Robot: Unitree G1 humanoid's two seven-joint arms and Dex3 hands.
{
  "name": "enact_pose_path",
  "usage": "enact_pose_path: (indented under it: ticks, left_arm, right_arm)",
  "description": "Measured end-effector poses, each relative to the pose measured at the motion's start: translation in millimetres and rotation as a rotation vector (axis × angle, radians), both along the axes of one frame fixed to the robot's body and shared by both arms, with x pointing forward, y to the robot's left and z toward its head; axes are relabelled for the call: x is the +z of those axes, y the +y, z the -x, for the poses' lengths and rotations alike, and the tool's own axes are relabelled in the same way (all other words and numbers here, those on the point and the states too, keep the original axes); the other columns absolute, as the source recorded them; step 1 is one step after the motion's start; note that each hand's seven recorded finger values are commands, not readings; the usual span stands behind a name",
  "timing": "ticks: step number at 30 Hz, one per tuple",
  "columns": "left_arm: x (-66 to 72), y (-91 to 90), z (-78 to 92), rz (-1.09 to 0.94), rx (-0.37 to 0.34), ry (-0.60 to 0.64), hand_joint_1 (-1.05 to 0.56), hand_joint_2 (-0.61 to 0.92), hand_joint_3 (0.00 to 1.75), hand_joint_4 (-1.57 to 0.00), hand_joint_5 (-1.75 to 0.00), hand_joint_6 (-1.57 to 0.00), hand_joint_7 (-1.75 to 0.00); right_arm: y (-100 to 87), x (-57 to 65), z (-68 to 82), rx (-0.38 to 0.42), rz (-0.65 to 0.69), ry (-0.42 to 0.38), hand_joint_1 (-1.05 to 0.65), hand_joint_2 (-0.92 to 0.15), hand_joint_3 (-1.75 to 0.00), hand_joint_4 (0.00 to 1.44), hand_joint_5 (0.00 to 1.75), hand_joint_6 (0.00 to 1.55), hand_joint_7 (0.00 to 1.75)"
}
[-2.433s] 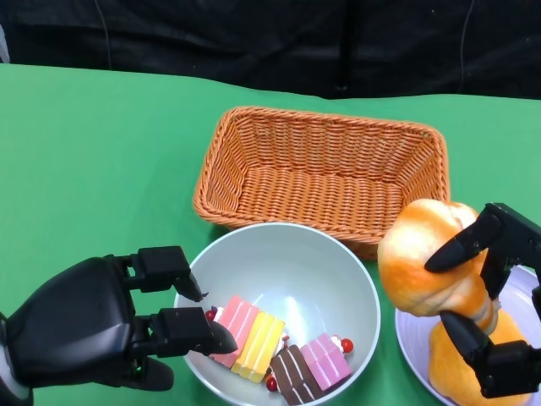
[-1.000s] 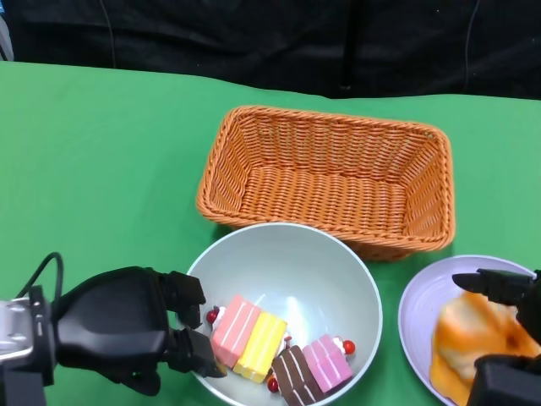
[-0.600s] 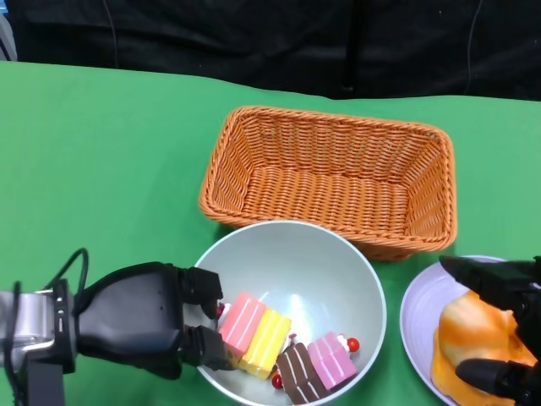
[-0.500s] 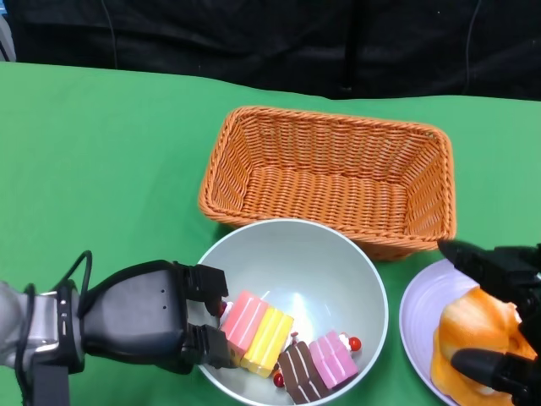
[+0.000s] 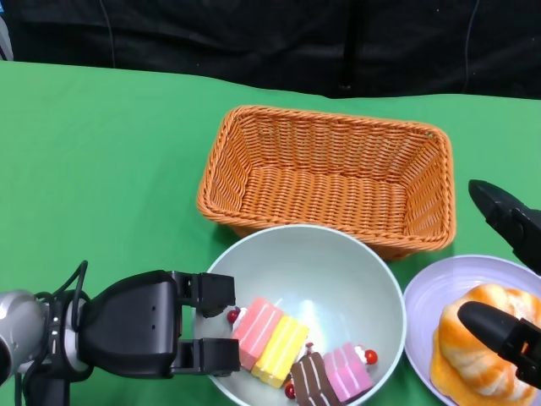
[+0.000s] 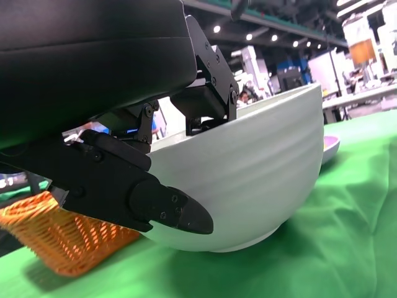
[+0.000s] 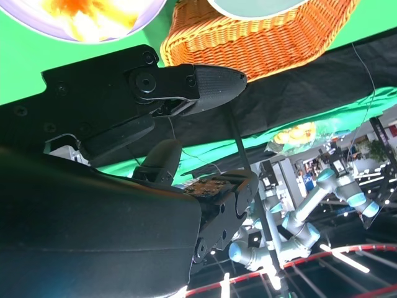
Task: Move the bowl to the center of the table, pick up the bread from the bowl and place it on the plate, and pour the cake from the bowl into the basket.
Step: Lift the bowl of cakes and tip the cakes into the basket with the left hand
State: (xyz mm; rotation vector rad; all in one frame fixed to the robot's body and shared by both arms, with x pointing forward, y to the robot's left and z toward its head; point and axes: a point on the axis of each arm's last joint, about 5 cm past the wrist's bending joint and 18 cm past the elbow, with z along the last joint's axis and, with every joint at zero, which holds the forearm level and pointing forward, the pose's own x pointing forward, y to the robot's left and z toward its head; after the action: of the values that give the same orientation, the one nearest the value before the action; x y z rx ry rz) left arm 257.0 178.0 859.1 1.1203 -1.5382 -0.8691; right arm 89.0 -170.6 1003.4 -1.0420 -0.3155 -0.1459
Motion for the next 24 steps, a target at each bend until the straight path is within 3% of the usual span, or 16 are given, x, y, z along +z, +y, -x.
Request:
enact_pose_path:
  ticks: [6, 8, 10, 13, 14, 16, 19, 24]
  left_arm:
    - [14.1, 1.8, 3.7, 0.108, -0.013, 0.05, -0.31, 0.84, 0.28, -0.95, -1.75, -0.68, -1.75]
    - [18.8, 2.5, 7.7, 0.14, 0.002, 0.088, -0.3, 0.65, 0.65, -0.97, -1.75, -0.69, -1.75]
    - [22.5, 4.9, 12.0, 0.152, 0.015, 0.122, -0.29, 0.58, 0.78, -0.97, -1.75, -0.7, -1.75]
    - [24.0, 6.8, 15.0, 0.133, 0.026, 0.135, -0.29, 0.56, 0.82, -0.97, -1.75, -0.7, -1.75]
    - [24.7, 7.4, 17.9, 0.132, 0.036, 0.165, -0.27, 0.37, 1.1, -1.02, -1.75, -0.74, -1.75]
    - [30.0, 7.0, 26.3, 0.185, 0.048, 0.265, -0.26, 0.23, 1.31, -1.06, -1.75, -0.76, -1.75]
    - [45.0, 5.3, 32.9, 0.3, 0.049, 0.368, -0.24, 0.24, 1.39, -1.08, -1.75, -0.79, -1.75]
    - [63.6, 7.9, 32.3, 0.352, 0.07, 0.415, -0.26, 0.31, 1.39, -1.06, -1.75, -0.79, -1.75]
  right_arm:
    - [1.0, -1.3, 5.9, 0.0, -0.081, -0.024, -0.64, -0.92, -0.4, 0.1, 1.02, 0.37, 0.12]
    - [1.4, -3.1, 8.4, -0.005, -0.136, -0.032, -0.62, -0.92, -0.39, 0.12, 1.03, 0.37, 0.12]
    - [1.3, -5.2, 10.9, -0.02, -0.18, -0.032, -0.61, -0.92, -0.38, 0.12, 1.04, 0.37, 0.12]
    - [1.2, -6.1, 12.1, -0.026, -0.195, -0.034, -0.61, -0.92, -0.38, 0.12, 1.04, 0.37, 0.13]
    - [1.5, -7.5, 12.4, -0.017, -0.217, -0.036, -0.55, -0.92, -0.35, 0.14, 1.13, 0.4, 0.22]
    - [2.0, -14.6, 13.7, -0.012, -0.301, -0.039, -0.51, -0.92, -0.32, 0.14, 1.2, 0.42, 0.29]
    - [2.7, -27.9, 17.4, -0.009, -0.393, -0.022, -0.42, -0.92, -0.29, 0.22, 1.24, 0.22, 0.83]
    - [3.3, -39.5, 22.5, -0.001, -0.476, -0.003, -0.34, -0.9, -0.3, 0.23, 1.23, 0.19, 0.96]
